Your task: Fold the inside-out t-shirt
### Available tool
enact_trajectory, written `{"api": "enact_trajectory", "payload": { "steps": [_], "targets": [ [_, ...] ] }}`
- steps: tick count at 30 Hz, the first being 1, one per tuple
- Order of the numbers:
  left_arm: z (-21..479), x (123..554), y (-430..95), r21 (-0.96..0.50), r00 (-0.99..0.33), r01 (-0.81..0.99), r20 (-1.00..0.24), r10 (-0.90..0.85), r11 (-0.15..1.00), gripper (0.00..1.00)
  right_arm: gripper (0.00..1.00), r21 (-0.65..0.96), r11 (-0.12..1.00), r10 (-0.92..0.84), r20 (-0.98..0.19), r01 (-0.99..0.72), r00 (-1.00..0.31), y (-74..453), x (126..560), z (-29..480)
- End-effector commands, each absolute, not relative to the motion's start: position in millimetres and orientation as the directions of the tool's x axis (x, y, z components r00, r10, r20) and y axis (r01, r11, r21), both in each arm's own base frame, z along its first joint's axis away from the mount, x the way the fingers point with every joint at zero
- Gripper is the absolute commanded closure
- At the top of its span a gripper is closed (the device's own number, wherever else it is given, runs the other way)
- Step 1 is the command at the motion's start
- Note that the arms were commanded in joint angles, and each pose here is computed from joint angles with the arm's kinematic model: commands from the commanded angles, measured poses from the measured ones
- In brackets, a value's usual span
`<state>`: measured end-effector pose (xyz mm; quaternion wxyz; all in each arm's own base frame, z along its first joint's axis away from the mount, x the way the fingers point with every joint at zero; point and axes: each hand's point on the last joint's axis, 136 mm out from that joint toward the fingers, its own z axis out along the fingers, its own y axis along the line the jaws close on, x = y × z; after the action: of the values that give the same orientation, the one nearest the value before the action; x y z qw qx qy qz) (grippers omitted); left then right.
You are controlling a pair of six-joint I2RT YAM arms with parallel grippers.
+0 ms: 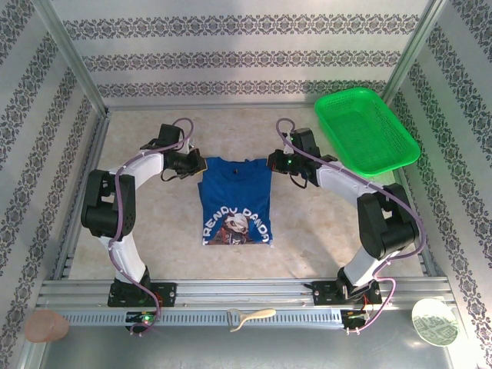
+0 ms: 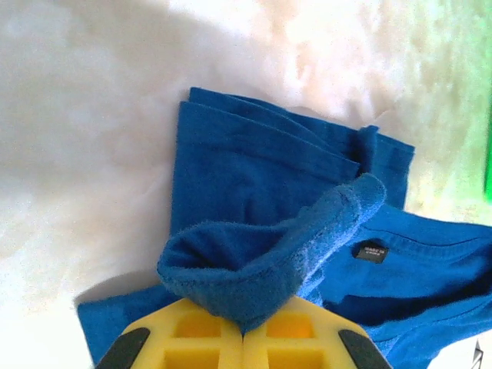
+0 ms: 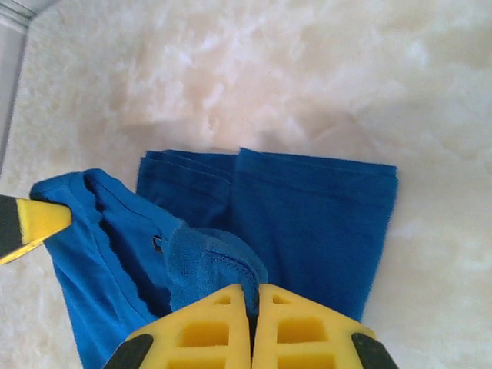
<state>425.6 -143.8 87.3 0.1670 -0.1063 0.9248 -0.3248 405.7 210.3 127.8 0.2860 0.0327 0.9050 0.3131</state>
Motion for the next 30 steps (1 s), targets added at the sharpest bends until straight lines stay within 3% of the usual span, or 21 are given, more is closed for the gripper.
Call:
{"api": "enact_trajectory", "payload": {
  "steps": [1, 12, 13, 14, 17, 18, 21, 24, 30],
  "targets": [
    [103, 437, -142, -0.642, -0.910, -0.008, -0.312, -0.271, 0.766, 1.00, 1.00, 0.586, 0.803, 0.284, -0.541, -0.112, -0.792, 203, 425, 146],
    [67, 474, -140, -0.638, -0.912, -0.035, -0.295, -0.286, 0.769, 0.99, 1.00, 0.518, 0.855, 0.318, -0.483, 0.027, -0.816, 186, 477, 80],
    [64, 477, -140, -0.639, -0.911, -0.038, -0.294, -0.290, 0.768, 0.96, 1.00, 0.515, 0.857, 0.315, -0.480, 0.028, -0.819, 186, 480, 76],
    [60, 480, -140, -0.641, -0.909, -0.043, -0.293, -0.296, 0.766, 0.91, 0.92, 0.500, 0.865, 0.309, -0.473, 0.037, -0.825, 183, 481, 70],
    [54, 492, -138, -0.637, -0.900, -0.059, -0.300, -0.317, 0.769, 0.55, 0.53, 0.480, 0.875, 0.321, -0.476, 0.065, -0.819, 172, 480, 71],
    [54, 496, -138, -0.639, -0.898, -0.057, -0.303, -0.319, 0.767, 0.49, 0.50, 0.480, 0.875, 0.325, -0.483, 0.065, -0.813, 168, 476, 76],
    [69, 502, -135, -0.647, -0.888, -0.045, -0.323, -0.327, 0.761, 0.35, 0.50, 0.487, 0.873, 0.321, -0.507, 0.041, -0.800, 166, 458, 101],
    [100, 494, -133, -0.646, -0.872, -0.013, -0.366, -0.324, 0.763, 0.28, 0.53, 0.526, 0.850, 0.317, -0.498, 0.009, -0.807, 174, 424, 124],
    [149, 422, -160, -0.731, -0.875, 0.001, -0.331, -0.354, 0.682, 0.21, 0.57, 0.608, 0.794, 0.305, -0.430, -0.023, -0.850, 214, 346, 129]
  ]
}}
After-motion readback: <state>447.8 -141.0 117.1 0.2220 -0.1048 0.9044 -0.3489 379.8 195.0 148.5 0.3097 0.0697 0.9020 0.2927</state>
